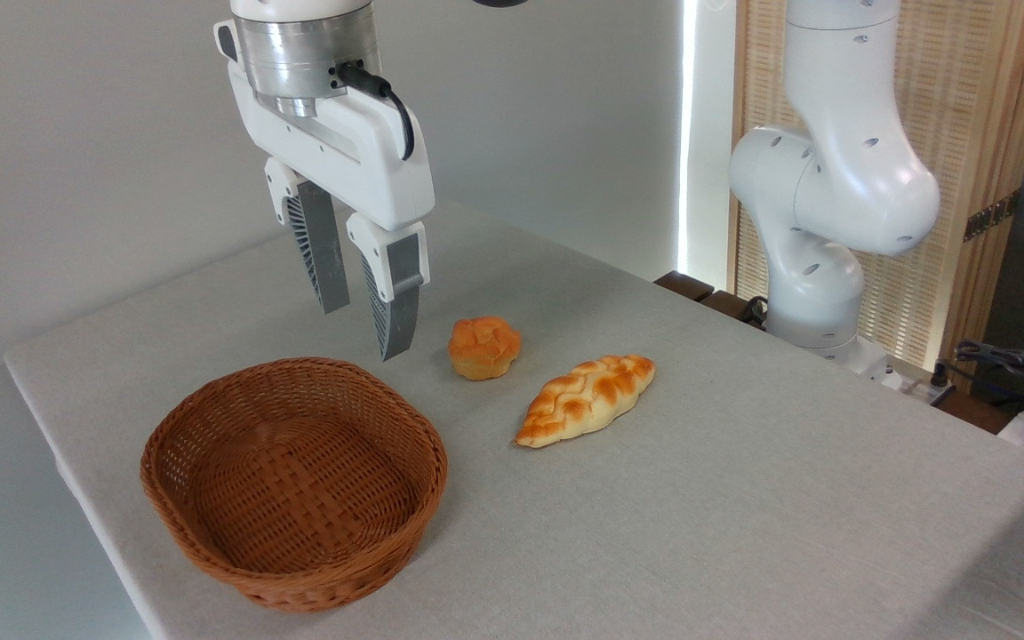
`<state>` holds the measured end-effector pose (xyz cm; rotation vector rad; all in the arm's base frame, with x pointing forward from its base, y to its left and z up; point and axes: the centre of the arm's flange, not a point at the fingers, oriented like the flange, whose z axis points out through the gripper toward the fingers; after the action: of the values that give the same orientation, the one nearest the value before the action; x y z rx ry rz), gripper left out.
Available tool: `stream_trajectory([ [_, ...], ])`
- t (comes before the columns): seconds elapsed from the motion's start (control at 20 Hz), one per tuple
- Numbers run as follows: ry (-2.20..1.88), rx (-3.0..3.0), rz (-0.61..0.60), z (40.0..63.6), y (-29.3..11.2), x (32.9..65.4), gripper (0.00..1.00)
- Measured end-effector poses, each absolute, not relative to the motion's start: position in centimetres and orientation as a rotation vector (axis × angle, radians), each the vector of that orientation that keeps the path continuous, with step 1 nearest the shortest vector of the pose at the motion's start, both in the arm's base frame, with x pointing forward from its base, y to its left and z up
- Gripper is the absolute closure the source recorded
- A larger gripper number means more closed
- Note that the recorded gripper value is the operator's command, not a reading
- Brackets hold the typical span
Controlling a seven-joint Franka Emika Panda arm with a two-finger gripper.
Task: Put bread into the basket
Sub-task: 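Move the open gripper toward the small round orange bun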
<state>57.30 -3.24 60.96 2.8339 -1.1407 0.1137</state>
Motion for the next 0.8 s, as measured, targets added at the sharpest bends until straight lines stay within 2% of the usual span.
stream_trajectory([
  [0.55,-1.153,2.816,0.059,59.9,-3.7,56.8,0.00],
  [0.8,-1.231,2.772,0.028,58.1,-5.0,53.8,0.00],
])
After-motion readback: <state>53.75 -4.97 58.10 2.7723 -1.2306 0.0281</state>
